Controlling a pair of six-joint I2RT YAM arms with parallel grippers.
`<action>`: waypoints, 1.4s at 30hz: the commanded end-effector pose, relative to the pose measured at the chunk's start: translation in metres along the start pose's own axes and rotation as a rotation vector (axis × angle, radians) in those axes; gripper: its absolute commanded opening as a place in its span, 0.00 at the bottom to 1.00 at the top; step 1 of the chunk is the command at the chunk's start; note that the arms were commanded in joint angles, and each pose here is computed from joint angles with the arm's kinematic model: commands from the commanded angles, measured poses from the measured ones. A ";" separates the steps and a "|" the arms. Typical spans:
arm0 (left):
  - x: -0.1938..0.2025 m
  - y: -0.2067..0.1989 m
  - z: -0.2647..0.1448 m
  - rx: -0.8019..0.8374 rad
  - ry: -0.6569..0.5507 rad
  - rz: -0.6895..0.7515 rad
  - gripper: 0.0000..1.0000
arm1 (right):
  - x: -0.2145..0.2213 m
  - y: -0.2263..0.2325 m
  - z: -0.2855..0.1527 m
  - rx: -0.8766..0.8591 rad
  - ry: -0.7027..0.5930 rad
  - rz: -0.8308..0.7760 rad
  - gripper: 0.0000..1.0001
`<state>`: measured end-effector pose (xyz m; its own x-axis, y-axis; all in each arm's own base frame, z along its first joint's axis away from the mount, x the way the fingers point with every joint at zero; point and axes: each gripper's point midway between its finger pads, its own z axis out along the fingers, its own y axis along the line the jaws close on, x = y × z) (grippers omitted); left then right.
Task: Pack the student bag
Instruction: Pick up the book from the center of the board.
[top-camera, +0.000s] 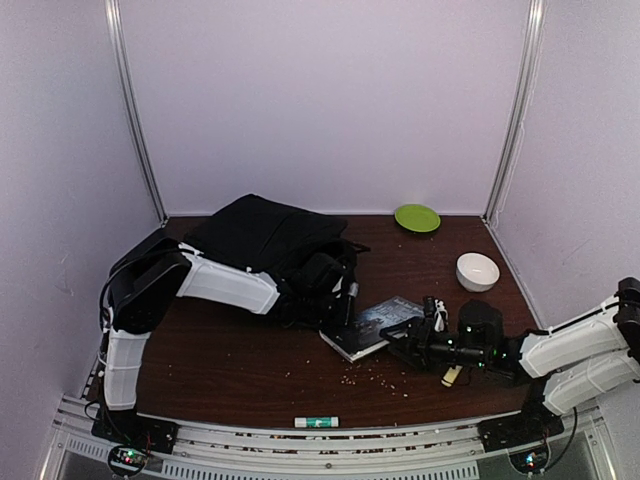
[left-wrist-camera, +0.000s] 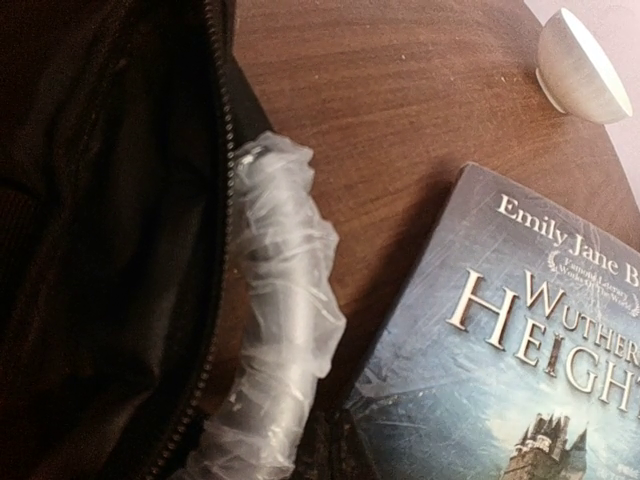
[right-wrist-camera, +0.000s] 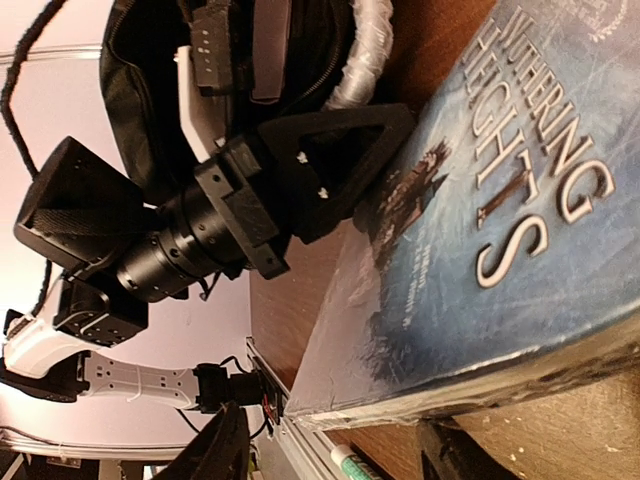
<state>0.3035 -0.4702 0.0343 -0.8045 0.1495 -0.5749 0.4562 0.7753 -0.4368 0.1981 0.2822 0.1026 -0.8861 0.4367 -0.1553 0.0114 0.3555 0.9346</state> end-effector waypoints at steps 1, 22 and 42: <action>0.095 -0.045 -0.002 0.177 0.299 0.037 0.00 | -0.041 0.054 0.002 -0.115 -0.185 -0.045 0.56; 0.076 -0.071 -0.016 0.235 0.245 0.051 0.00 | -0.039 0.024 0.010 0.092 -0.153 -0.059 0.74; 0.061 -0.102 -0.026 0.302 0.213 0.078 0.00 | -0.027 0.005 -0.006 0.239 -0.080 -0.109 0.72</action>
<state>0.2058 -0.5057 0.0287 -0.8362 0.3543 -0.4186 0.5450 0.6208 -0.5635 0.2235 0.2683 0.1164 -0.8426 0.4503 -0.2954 0.0340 0.5918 0.8054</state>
